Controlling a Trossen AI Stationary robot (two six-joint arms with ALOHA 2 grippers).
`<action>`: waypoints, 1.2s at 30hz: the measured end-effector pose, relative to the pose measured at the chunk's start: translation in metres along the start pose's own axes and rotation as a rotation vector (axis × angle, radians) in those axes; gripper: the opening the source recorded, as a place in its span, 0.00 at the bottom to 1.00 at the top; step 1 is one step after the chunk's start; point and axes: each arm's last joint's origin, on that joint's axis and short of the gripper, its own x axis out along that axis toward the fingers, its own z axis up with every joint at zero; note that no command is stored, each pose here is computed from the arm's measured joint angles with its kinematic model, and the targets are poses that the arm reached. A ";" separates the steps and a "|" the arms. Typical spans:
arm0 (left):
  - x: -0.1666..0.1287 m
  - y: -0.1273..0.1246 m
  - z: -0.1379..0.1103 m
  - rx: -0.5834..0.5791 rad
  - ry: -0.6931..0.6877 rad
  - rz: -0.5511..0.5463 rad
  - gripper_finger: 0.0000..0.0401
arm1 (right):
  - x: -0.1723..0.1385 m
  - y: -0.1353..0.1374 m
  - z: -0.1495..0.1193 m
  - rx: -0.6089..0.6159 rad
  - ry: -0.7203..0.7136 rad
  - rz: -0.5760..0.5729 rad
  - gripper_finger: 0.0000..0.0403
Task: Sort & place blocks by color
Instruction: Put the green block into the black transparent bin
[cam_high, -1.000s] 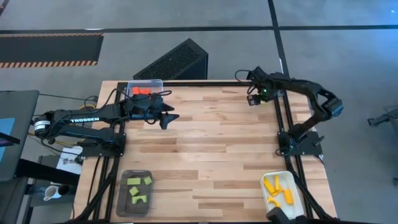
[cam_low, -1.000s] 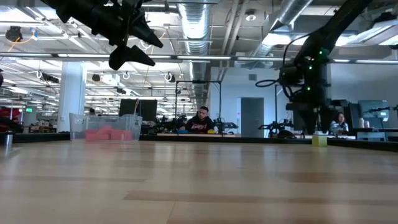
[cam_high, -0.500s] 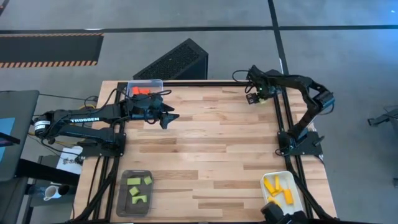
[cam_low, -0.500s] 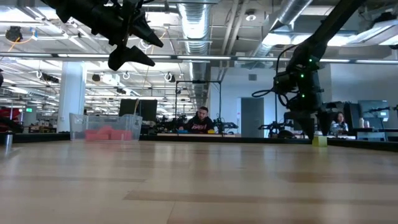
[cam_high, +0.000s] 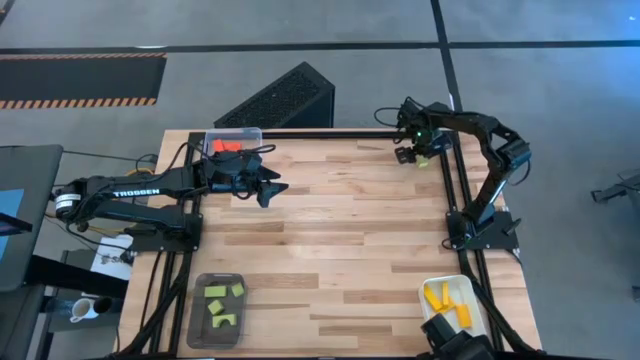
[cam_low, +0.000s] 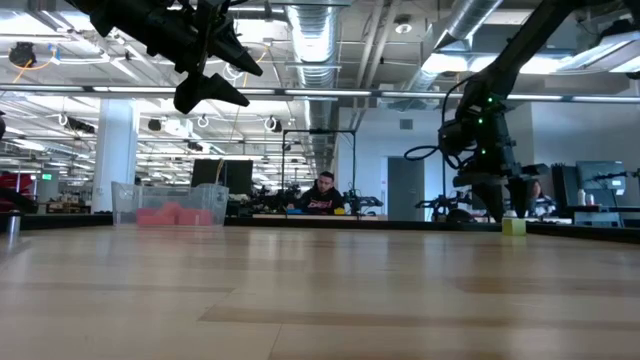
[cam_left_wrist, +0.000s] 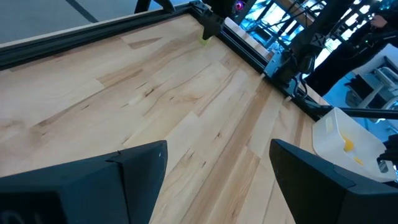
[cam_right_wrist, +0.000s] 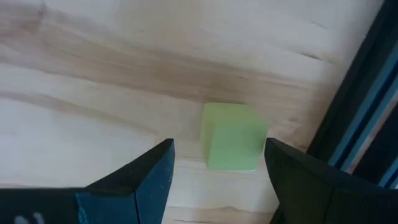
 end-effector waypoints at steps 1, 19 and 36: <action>0.000 0.000 0.000 0.000 0.001 -0.001 0.66 | 0.000 0.000 0.000 -0.003 0.000 -0.001 0.67; 0.000 -0.001 0.000 0.025 0.001 -0.001 0.66 | -0.012 0.014 -0.005 -0.118 -0.047 0.068 0.67; 0.000 0.000 -0.003 0.048 0.037 -0.007 0.66 | -0.006 -0.003 -0.004 0.000 0.010 0.119 0.67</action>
